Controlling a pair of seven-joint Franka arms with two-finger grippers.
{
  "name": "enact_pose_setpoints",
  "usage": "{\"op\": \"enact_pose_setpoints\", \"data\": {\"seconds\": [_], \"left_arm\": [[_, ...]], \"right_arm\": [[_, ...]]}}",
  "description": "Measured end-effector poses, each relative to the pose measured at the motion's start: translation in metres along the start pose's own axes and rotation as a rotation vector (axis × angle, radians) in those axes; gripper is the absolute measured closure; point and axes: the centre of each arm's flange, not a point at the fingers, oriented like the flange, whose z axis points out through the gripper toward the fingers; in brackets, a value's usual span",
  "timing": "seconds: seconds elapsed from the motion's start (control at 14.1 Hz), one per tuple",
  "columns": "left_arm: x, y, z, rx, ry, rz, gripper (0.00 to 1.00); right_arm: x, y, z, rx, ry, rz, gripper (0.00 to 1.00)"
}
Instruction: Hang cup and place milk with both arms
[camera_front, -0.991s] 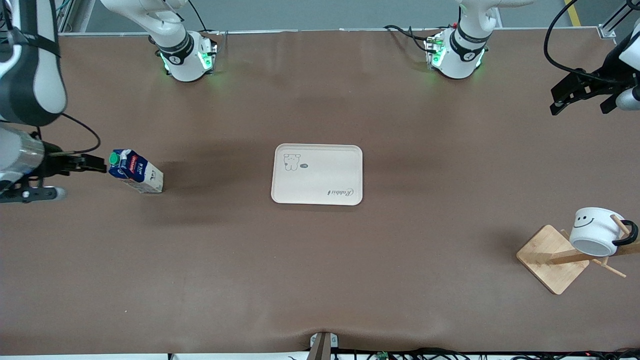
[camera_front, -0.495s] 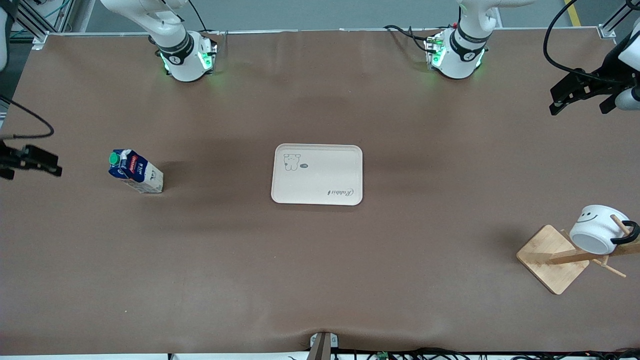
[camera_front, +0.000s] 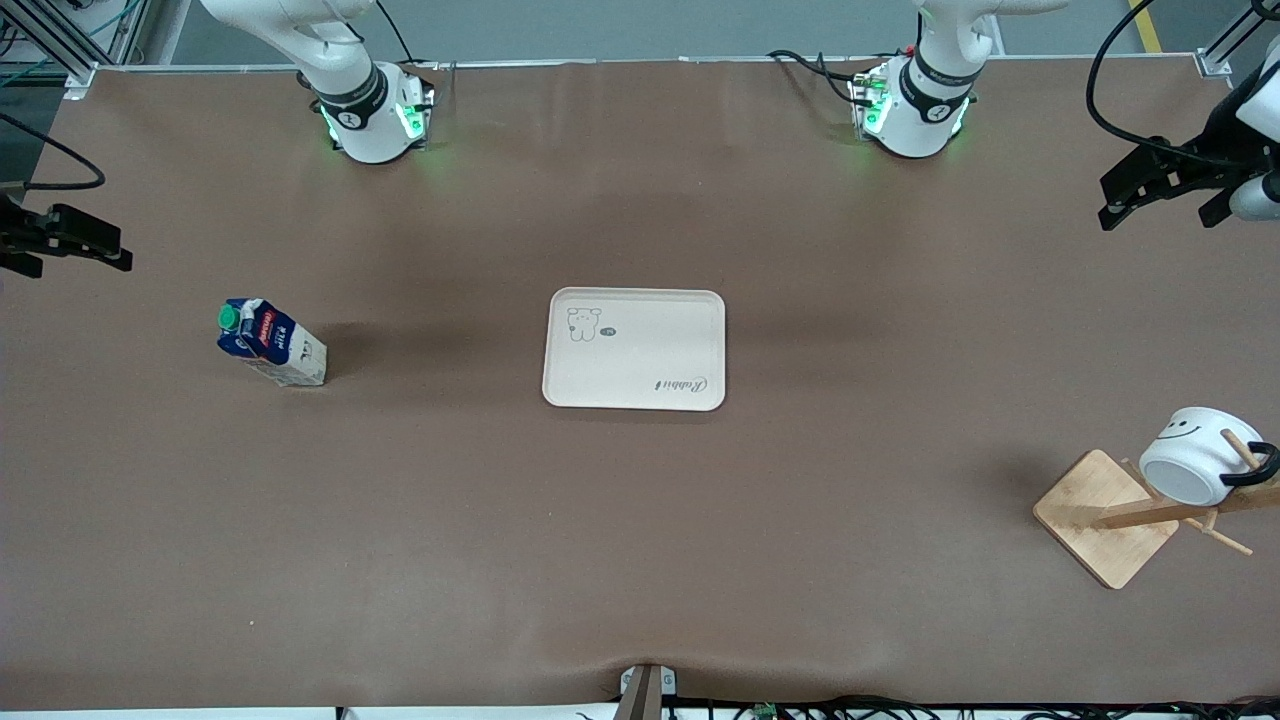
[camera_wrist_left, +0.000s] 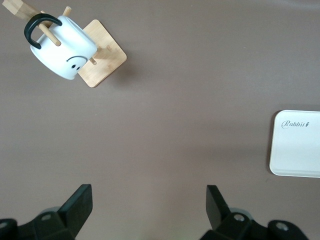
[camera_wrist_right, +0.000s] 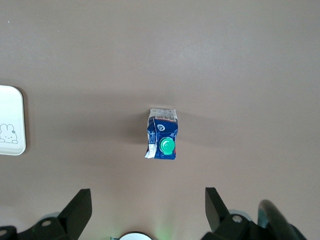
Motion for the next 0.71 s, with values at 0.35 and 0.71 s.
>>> {"op": "enact_pose_setpoints", "data": {"seconds": [0.35,0.71], "left_arm": [[0.0,-0.003,0.0,0.0,0.0,-0.005,0.0],[0.0,-0.003,0.0,0.0,0.0,-0.005,0.0]], "right_arm": [[-0.023,-0.015,-0.038,-0.004,0.044,-0.029,0.0],[-0.031,0.0,-0.037,-0.018,0.031,0.001,0.0]]}}
